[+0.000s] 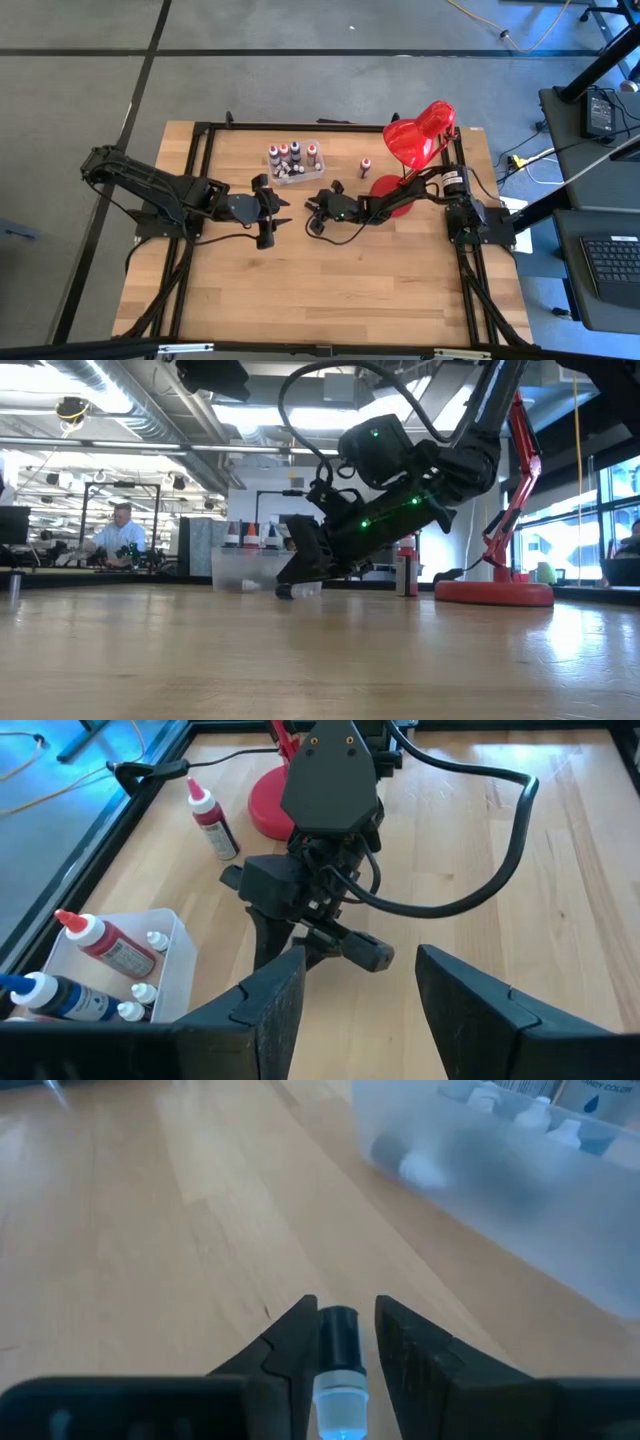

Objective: Pick & Place food coloring
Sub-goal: Put the small black food coloring bottle into the transparent bin

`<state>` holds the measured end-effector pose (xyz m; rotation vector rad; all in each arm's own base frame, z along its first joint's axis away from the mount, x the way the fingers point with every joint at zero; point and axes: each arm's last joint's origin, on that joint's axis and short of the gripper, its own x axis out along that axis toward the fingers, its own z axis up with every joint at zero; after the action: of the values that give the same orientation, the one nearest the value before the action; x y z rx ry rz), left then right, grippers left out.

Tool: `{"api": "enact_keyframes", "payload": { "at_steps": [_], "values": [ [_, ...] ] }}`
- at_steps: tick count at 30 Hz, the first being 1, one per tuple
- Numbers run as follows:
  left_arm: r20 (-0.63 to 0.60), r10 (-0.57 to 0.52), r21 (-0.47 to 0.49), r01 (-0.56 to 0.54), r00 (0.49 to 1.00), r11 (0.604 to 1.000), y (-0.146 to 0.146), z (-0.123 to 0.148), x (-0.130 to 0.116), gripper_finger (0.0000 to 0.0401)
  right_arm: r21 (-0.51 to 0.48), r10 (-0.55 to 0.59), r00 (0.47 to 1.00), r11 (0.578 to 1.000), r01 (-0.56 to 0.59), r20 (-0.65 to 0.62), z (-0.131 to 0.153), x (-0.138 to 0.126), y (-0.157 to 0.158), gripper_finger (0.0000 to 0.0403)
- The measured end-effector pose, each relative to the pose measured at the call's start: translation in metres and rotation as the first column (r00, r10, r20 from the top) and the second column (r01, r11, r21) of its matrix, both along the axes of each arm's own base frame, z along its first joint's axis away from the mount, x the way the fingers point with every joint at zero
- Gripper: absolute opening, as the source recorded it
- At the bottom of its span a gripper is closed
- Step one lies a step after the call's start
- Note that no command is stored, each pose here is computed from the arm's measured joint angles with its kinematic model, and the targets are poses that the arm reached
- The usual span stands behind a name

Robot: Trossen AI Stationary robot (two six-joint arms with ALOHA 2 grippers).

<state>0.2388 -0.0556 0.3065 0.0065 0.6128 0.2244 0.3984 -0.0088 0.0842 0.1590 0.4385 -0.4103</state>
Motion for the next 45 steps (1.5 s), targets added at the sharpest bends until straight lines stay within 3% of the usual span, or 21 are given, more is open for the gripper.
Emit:
{"api": "enact_keyframes", "payload": {
  "at_steps": [8,13,17,23,28,33,36,40,45],
  "values": [
    [-0.001,-0.004,0.005,0.004,1.000,1.000,0.000,0.000,0.000,0.0187,0.008,0.016,1.000,1.000,-0.016,0.009,0.006,0.000,0.000,0.0153],
    [-0.005,-0.020,0.028,0.020,1.000,0.999,0.000,0.000,0.000,0.0189,0.048,0.108,0.990,0.992,-0.113,0.089,0.044,-0.001,0.005,0.0202],
    [-0.002,-0.007,0.038,0.007,1.000,0.999,0.000,0.000,0.000,0.0188,0.106,0.245,0.968,0.963,-0.249,0.052,0.076,-0.013,0.019,0.0224],
    [-0.005,-0.007,0.038,0.007,1.000,0.999,0.000,-0.011,0.002,0.0189,0.185,0.340,0.934,0.930,-0.316,-0.112,0.091,-0.053,0.056,0.0231],
    [0.000,-0.012,0.047,0.012,1.000,0.999,0.001,-0.020,0.004,0.0187,0.267,0.411,0.908,0.887,-0.377,-0.084,0.092,-0.100,0.091,0.0232],
    [-0.009,-0.080,0.067,0.080,0.997,0.994,0.013,-0.034,0.026,0.0188,0.314,0.476,0.879,0.834,-0.453,0.006,0.105,-0.136,0.117,0.0232],
    [-0.079,-0.130,0.051,0.134,0.988,0.990,0.031,-0.052,0.043,0.0189,0.287,0.465,0.884,0.841,-0.458,0.046,0.114,-0.148,0.128,0.0232],
    [-0.185,-0.195,-0.017,0.195,0.963,0.981,0.058,-0.083,0.061,0.0187,0.232,0.403,0.912,0.883,-0.409,0.073,0.120,-0.155,0.138,0.0232],
    [-0.273,-0.206,0.011,0.217,0.940,0.976,0.083,-0.117,0.077,0.0189,0.230,0.334,0.938,0.909,-0.347,0.093,0.120,-0.159,0.143,0.0232]
  ]
}}
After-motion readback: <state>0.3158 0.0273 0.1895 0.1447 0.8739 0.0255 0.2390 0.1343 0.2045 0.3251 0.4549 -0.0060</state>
